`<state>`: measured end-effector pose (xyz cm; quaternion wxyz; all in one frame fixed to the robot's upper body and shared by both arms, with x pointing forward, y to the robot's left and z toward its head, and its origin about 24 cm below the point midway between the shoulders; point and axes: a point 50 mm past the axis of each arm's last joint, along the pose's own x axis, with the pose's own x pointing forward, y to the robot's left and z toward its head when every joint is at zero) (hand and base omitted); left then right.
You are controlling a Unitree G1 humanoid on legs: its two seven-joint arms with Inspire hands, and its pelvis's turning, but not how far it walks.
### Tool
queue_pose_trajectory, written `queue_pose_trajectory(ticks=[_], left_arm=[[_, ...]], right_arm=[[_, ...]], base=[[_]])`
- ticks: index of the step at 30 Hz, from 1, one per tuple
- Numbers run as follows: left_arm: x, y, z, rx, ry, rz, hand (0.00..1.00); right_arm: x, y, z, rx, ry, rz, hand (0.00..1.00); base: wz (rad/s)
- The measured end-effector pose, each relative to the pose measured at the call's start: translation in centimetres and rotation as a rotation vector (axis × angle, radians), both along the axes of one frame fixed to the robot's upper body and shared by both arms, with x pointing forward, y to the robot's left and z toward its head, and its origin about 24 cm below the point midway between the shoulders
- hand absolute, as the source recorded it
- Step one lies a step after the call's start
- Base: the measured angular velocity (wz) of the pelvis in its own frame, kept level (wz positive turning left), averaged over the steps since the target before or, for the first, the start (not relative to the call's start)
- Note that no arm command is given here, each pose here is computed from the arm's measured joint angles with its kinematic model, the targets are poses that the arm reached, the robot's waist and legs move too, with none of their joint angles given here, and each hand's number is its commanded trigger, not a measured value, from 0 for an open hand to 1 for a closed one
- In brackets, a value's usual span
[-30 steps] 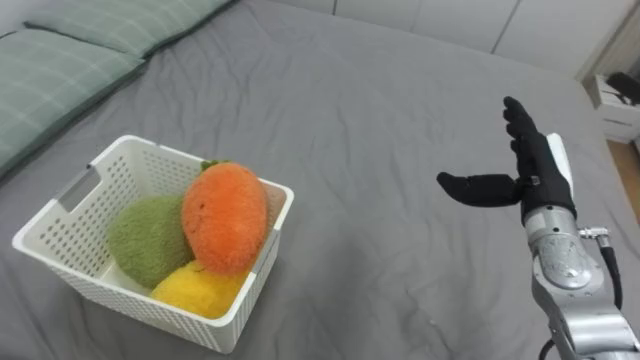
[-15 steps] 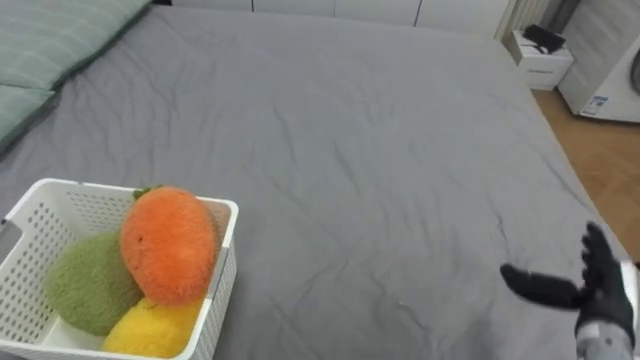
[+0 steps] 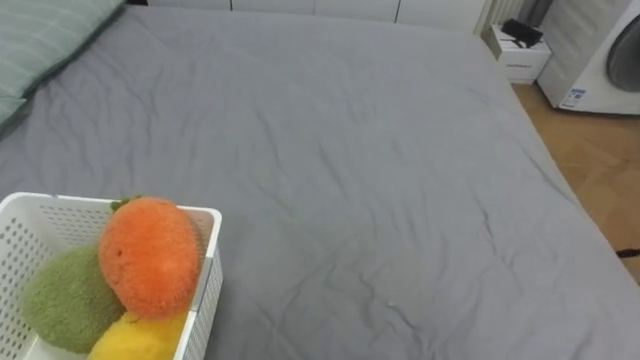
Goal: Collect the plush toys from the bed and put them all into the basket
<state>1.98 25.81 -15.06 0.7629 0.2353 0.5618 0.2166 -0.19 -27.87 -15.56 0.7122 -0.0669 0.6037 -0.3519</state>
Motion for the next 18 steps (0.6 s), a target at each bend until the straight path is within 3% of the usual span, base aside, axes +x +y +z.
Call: queue_pose_trajectory(ticks=[10, 14, 18], left_arm=[[-2.3, 0.0, -0.4, -0.033, 0.114, 0.05, 0.0], [-2.3, -0.4, -0.6, -0.044, 0.138, 0.037, 0.0], [-2.0, -1.1, -0.8, -0.059, 0.147, 0.011, 0.0]], right_arm=[[-4.1, 2.4, -0.9, 0.266, 0.199, 0.049, 0.0], [-3.3, 2.5, -1.0, 0.292, 0.27, 0.189, 0.0], [-0.4, 2.4, -1.2, 0.269, 0.256, 0.312, 0.0]], base=[[0.0], [0.0], [0.02]])
